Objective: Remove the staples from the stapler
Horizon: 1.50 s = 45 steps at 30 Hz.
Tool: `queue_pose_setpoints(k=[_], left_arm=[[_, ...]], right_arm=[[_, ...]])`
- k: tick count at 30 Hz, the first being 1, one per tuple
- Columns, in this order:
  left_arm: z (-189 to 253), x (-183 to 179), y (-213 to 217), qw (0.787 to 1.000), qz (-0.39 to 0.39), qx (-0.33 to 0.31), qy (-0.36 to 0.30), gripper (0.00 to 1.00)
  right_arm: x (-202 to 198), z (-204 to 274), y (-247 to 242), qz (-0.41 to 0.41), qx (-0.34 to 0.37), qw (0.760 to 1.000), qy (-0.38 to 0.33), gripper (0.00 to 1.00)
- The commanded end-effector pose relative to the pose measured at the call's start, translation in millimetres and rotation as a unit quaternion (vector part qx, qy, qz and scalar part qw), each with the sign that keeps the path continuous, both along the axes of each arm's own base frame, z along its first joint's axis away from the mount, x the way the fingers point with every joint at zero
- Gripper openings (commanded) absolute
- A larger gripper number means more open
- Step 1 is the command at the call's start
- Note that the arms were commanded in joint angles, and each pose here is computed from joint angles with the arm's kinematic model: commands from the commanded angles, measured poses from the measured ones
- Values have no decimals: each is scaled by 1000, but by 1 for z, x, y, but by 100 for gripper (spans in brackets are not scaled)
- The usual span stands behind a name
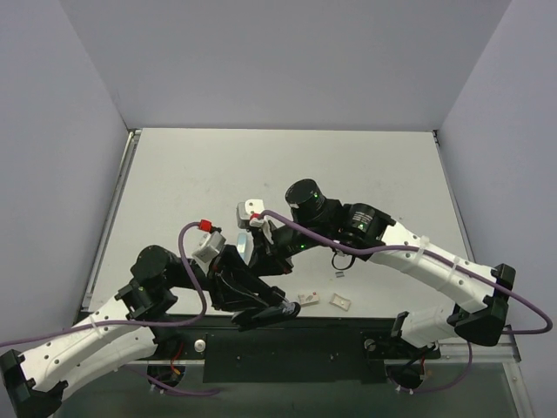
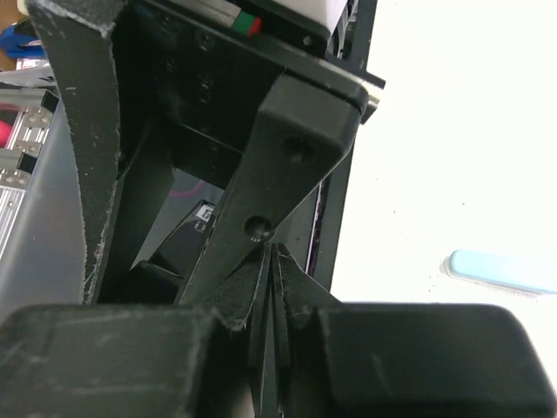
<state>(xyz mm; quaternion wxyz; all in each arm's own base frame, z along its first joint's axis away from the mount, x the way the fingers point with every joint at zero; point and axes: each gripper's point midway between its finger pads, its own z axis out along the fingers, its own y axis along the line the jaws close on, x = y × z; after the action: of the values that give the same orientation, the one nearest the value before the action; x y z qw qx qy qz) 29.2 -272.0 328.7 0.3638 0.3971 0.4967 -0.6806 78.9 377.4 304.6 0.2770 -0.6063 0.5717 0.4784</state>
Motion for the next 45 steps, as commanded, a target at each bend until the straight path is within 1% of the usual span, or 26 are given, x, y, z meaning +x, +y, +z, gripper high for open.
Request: queue_pose_setpoints(k=[1,4,7,8,9,12,15,19,20,21,22,23,24,25,26,28,29,30,31,32,33,34,39,41,44,45], left_arm=[[13,15,2,998,56,-21,-23,0],[18,17,4,997,67,-25,-27,0],[17,27,3,995,95,-17,-25,0],[22,30,3,994,103,-18,-28,0],[24,36,4,992,122,-14,-27,0],[24,51,4,986,166,1,-22,0],[30,81,8,969,244,20,-15,0],[27,119,14,939,340,58,-8,0],[20,132,16,927,368,75,-4,0],[25,138,18,920,384,76,-9,0],[15,151,20,906,411,100,-2,0],[20,157,24,897,430,101,-5,0],[12,168,27,884,452,120,0,0],[15,173,28,877,464,124,0,0],[11,183,32,862,489,135,4,0],[10,196,36,841,519,151,3,0],[18,201,38,834,532,149,1,0],[10,210,43,816,552,170,-1,0],[14,216,43,809,562,174,-2,0],[12,222,49,792,581,186,-8,0],[14,228,50,784,591,192,-9,0],[19,234,59,765,612,198,-13,0],[9,266,78,704,663,253,-22,0],[3,280,86,690,673,267,-17,0],[-3,300,95,684,676,274,-4,0],[-10,310,101,678,679,282,4,0]], right_arm=[[-11,41,-3,14,84,996,-42,0],[-1,36,-15,-30,77,995,-49,0],[30,28,-30,-126,63,988,-65,0],[33,25,-38,-148,61,985,-59,0],[49,24,-45,-187,62,978,-64,0],[65,17,-69,-262,66,961,-51,0],[83,7,-90,-336,58,938,-62,0],[98,-8,-115,-405,48,911,-67,0],[99,-9,-119,-414,48,907,-63,0],[103,-12,-124,-430,45,900,-64,0],[108,-13,-130,-450,43,890,-63,0],[111,-16,-135,-463,38,883,-63,0],[115,-18,-142,-482,31,874,-63,0],[117,-20,-145,-491,28,869,-59,0],[121,-24,-151,-507,21,859,-62,0],[126,-29,-158,-525,13,849,-58,0],[126,-32,-159,-529,12,847,-52,0],[127,-35,-160,-531,9,846,-49,0],[128,-38,-161,-534,7,844,-45,0],[128,-40,-161,-535,6,844,-43,0],[128,-43,-162,-537,3,843,-40,0],[128,-44,-162,-538,1,842,-39,0],[126,-54,-161,-538,-1,842,-22,0],[124,-56,-157,-531,3,847,-14,0],[124,-64,-156,-532,-3,846,-11,0],[124,-64,-157,-533,-2,846,-10,0]])
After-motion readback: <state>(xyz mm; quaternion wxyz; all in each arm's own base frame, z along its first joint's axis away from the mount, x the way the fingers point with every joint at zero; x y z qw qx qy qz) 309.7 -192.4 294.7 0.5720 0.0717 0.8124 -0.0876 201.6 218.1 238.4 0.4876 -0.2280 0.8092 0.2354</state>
